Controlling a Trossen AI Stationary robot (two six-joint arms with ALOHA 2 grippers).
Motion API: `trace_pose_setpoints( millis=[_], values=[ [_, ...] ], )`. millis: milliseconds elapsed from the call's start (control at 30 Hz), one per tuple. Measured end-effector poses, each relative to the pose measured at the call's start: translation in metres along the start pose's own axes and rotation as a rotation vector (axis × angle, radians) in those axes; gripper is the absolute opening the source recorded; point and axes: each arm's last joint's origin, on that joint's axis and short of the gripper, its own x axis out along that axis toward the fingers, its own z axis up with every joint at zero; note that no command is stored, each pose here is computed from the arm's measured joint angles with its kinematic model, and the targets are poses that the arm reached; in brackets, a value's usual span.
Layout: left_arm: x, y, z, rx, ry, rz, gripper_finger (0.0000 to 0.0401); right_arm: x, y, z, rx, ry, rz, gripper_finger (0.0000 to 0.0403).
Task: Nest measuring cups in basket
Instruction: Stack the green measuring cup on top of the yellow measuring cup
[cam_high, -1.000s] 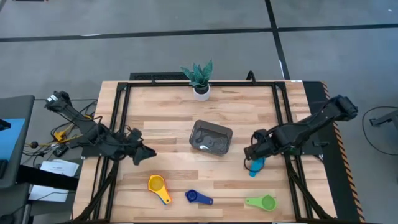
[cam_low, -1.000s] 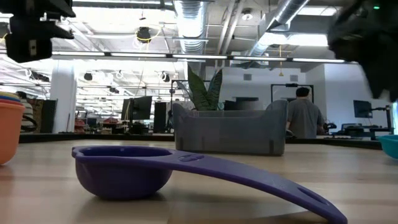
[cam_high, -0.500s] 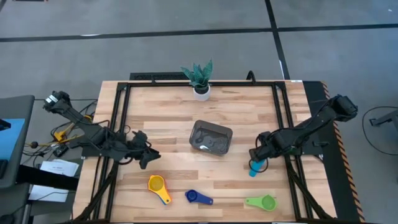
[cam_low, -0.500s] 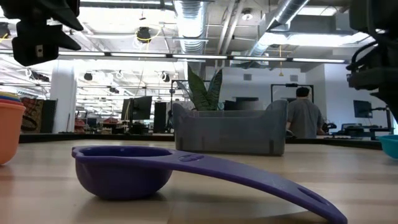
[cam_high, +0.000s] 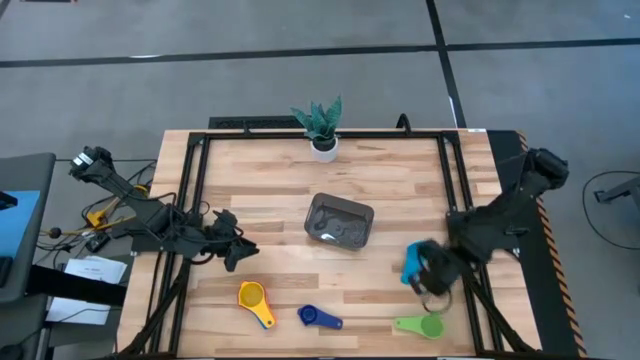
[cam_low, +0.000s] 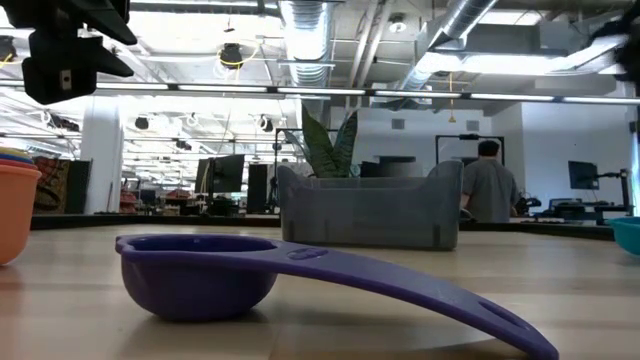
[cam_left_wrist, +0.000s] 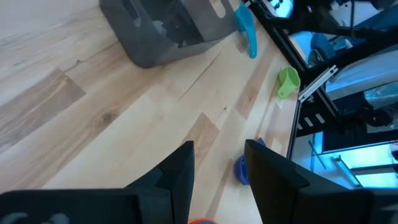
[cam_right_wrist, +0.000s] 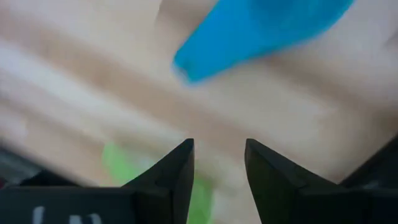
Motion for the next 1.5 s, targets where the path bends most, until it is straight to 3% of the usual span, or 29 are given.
trace_pose_setpoints(
  millis=[167,367,600,767,1000,1200,1500],
  values=[
    [0.001,0.0,0.0,0.017,-0.019,0.013,0.0128,0.019,-0.003,-0.043,0.007,0.059,0.021,0.0168],
    [0.003,0.001,0.002,0.046,-0.024,0.018,0.0128,0.038,-0.001,-0.073,-0.045,0.109,0.04,0.0158],
    [0.005,0.002,0.005,0.038,-0.008,0.011,0.0128,0.064,0.0,-0.08,-0.049,0.121,-0.042,0.0148],
    [0.005,0.001,0.004,0.034,0.007,0.001,0.0128,0.07,0.0,-0.078,-0.046,0.116,-0.08,0.0116],
    [0.006,-0.001,0.003,0.081,0.041,-0.036,0.0127,0.06,0.008,-0.066,-0.059,0.121,-0.041,0.0017],
    [0.021,-0.008,0.001,0.115,0.03,-0.073,0.0114,0.038,0.043,-0.036,-0.143,0.087,0.007,0.0019],
    [0.066,-0.035,0.017,0.241,-0.006,-0.081,0.0127,-0.01,0.097,0.049,-0.19,-0.064,0.144,0.0018]
  ],
)
